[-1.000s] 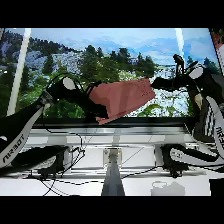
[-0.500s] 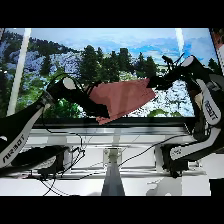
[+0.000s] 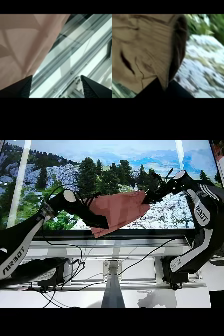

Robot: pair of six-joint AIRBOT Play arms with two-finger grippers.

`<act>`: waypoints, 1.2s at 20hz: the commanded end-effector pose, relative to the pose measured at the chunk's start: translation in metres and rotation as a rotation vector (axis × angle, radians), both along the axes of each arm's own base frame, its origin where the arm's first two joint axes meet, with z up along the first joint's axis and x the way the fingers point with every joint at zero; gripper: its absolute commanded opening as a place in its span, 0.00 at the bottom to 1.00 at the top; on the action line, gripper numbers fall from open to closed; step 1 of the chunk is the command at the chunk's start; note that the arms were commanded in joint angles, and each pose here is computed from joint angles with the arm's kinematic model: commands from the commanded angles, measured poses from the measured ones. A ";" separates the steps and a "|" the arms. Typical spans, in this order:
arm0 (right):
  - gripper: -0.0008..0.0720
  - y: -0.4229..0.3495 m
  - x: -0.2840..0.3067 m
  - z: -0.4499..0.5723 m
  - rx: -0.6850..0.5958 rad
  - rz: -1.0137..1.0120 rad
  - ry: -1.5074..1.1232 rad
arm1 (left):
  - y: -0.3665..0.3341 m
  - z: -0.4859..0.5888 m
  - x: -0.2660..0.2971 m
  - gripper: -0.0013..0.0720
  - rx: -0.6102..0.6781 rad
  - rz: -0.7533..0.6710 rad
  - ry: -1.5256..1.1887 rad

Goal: Fold the clothes and pants, and hang the long-sleeved shirts on hangers.

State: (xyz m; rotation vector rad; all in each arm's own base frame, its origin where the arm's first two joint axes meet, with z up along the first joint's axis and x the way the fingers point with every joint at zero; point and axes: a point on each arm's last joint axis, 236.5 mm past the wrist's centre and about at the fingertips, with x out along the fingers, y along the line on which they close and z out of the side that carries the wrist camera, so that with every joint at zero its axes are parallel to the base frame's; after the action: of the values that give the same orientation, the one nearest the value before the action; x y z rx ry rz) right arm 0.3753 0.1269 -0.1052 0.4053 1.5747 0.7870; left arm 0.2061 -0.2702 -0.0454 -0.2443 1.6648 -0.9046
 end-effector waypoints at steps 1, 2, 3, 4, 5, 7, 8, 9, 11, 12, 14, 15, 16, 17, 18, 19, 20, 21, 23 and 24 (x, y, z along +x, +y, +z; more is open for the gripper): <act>0.04 0.019 0.009 0.010 0.051 0.024 -0.072 | 0.007 -0.008 0.015 0.97 0.034 0.019 -0.062; 0.04 0.019 0.014 0.018 0.047 0.021 -0.100 | 0.015 -0.010 0.019 0.96 0.059 0.012 -0.078; 0.04 0.018 0.022 0.030 0.041 0.018 -0.143 | 0.025 -0.012 0.024 0.86 0.090 -0.004 -0.098; 0.04 0.015 0.031 0.046 0.036 0.010 -0.191 | 0.036 -0.011 0.031 0.73 0.121 -0.029 -0.125; 0.04 0.012 0.042 0.068 0.029 -0.002 -0.252 | 0.046 -0.005 0.040 0.66 0.144 -0.058 -0.157; 0.04 -0.001 0.062 0.118 0.004 -0.030 -0.385 | 0.060 0.014 0.063 0.47 0.183 -0.082 -0.230; 0.04 -0.012 0.069 0.143 -0.018 -0.066 -0.438 | 0.065 0.027 0.078 0.35 0.201 -0.086 -0.283; 0.04 -0.026 0.075 0.172 -0.044 -0.129 -0.479 | 0.070 0.044 0.095 0.23 0.217 -0.082 -0.357; 0.04 -0.064 0.078 0.225 -0.111 -0.269 -0.547 | 0.075 0.087 0.125 0.03 0.229 -0.064 -0.511; 0.04 -0.086 0.075 0.249 -0.151 -0.345 -0.576 | 0.077 0.110 0.136 0.03 0.233 -0.051 -0.586; 0.04 -0.136 0.059 0.294 -0.252 -0.515 -0.633 | 0.078 0.157 0.146 0.03 0.207 -0.019 -0.707; 0.04 -0.163 0.045 0.313 -0.304 -0.617 -0.650 | 0.079 0.172 0.145 0.03 0.197 -0.010 -0.745; 0.04 -0.189 0.027 0.328 -0.354 -0.717 -0.647 | 0.081 0.183 0.141 0.03 0.189 -0.004 -0.771; 0.04 -0.214 0.007 0.337 -0.406 -0.811 -0.628 | 0.081 0.190 0.138 0.03 0.183 -0.001 -0.789; 0.04 -0.238 -0.017 0.343 -0.467 -0.885 -0.602 | 0.082 0.196 0.136 0.03 0.179 0.003 -0.802; 0.04 -0.263 -0.044 0.345 -0.546 -0.947 -0.569 | 0.082 0.200 0.135 0.03 0.176 0.005 -0.811; 0.04 -0.286 -0.073 0.346 -0.628 -1.008 -0.524 | 0.082 0.201 0.134 0.03 0.175 0.005 -0.815; 0.04 -0.312 -0.107 0.345 -0.722 -1.086 -0.463 | 0.082 0.201 0.134 0.03 0.176 0.005 -0.814; 0.04 -0.357 -0.176 0.345 -0.888 -1.287 -0.318 | 0.082 0.199 0.135 0.03 0.177 0.004 -0.811; 0.04 -0.371 -0.207 0.347 -0.933 -1.398 -0.253 | 0.082 0.199 0.135 0.03 0.177 0.004 -0.809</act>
State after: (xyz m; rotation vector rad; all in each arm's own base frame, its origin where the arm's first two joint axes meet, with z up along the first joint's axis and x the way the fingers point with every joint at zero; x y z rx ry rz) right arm 0.2698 -0.1954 0.2373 0.4307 0.8751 -0.5081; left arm 0.3407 -0.1891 0.1484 0.2212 0.9895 -0.7131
